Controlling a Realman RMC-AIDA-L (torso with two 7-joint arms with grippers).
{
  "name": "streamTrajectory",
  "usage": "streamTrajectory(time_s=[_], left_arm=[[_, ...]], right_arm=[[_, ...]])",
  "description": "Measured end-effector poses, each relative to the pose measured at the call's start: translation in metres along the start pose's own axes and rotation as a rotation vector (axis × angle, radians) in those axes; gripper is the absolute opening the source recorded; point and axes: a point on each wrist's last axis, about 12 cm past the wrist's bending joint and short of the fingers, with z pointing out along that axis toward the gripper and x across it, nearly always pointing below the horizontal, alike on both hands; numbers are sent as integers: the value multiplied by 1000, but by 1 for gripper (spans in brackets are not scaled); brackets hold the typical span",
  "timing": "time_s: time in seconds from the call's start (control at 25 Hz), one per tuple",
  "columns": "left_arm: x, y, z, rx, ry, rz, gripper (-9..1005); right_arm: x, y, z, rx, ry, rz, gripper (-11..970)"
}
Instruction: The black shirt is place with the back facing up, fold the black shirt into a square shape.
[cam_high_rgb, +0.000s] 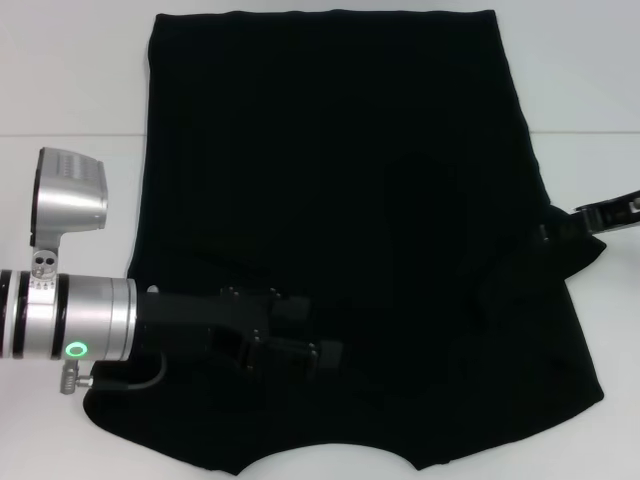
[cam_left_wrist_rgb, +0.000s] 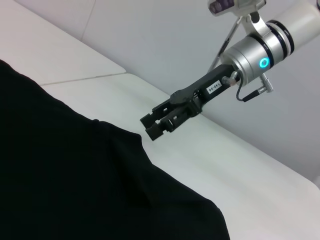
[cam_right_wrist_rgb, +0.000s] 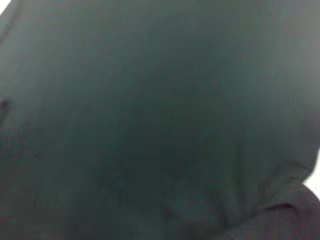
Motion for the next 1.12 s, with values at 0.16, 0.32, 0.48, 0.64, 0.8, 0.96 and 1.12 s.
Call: streamTrajectory(time_s=[0.16,0.32,0.48,0.64,0.8,0.96,1.12], left_arm=[[0,0,2,0,2,-1,948],[0,0,3,4,11,4,947],[0,0,4,6,18,3,947],[1,0,4,6,19,1,947],[1,1,3,5,22,0,947],[1,2,1,1,23,1,947],[0,2,0,-2,22,0,947]], right_arm=[[6,-15,-3,49,-28,83,929],[11,-25,2,111,-28,125,944],[13,-26,10,145,-19,122,945],[15,-26,16,168,-22,116,945],[16,-25,20,172,-23,119,945],[16,-24,22,177,-30,120,872],[17,-24,25,181,-33,122,670]])
